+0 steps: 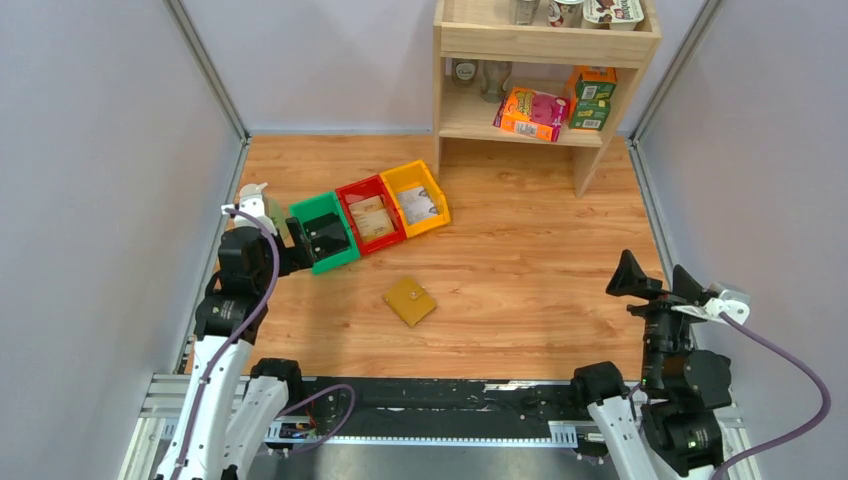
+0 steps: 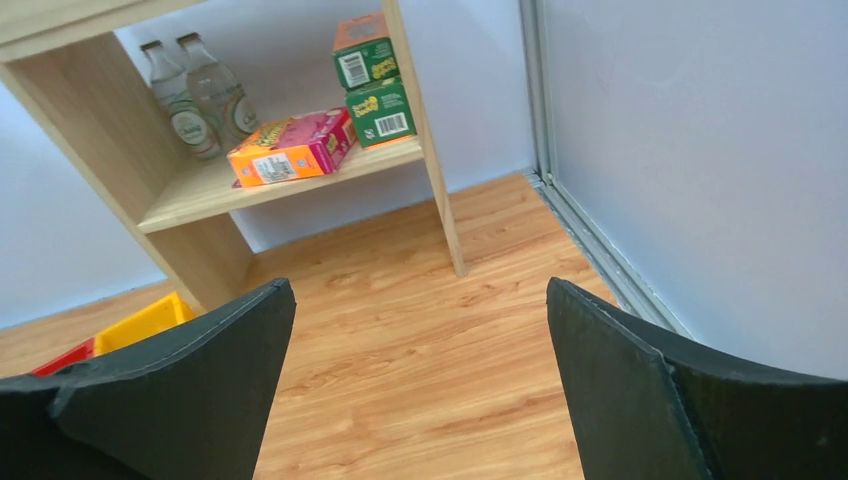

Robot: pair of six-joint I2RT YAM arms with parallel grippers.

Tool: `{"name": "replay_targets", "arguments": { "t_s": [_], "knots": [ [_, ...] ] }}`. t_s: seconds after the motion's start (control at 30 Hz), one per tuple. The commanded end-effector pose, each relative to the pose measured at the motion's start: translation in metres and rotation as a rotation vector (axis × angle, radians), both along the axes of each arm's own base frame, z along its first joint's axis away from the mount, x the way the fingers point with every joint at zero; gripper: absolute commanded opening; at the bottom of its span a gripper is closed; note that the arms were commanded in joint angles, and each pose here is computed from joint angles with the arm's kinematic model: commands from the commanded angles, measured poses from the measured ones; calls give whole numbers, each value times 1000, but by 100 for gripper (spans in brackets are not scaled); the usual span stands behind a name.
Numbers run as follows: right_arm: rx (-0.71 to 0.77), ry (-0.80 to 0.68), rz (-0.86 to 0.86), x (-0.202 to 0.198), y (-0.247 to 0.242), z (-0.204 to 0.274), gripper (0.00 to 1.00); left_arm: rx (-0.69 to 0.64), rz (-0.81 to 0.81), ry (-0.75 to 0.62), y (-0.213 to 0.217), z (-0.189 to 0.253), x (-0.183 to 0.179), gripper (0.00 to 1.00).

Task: Take the credit cards out of the card holder
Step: Open the card holder at the center of the board.

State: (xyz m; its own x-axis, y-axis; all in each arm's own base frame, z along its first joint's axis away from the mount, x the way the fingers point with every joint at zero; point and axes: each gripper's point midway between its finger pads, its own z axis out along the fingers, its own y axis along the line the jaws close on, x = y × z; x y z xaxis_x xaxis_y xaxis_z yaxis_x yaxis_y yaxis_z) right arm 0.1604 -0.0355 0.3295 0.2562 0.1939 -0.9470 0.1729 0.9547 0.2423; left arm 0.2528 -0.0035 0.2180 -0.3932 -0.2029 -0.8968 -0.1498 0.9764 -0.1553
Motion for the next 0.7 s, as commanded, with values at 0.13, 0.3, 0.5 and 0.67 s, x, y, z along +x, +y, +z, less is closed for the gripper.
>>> {"name": "replay_targets", "arguments": {
  "t_s": [0.13, 0.3, 0.5, 0.67],
  "knots": [
    [-2, 87, 250, 1, 45, 18, 100, -104, -175, 89, -36, -12, -17, 100],
    [-30, 229, 543, 20, 102, 3, 100, -240, -240, 181, -61, -29, -18, 100],
    [92, 439, 695, 50, 141, -37, 100, -367, -303, 308, -90, -50, -22, 100],
    [194, 575, 817, 70, 180, -73, 100, -399, -355, 327, -117, -66, -33, 100]
  ]
}}
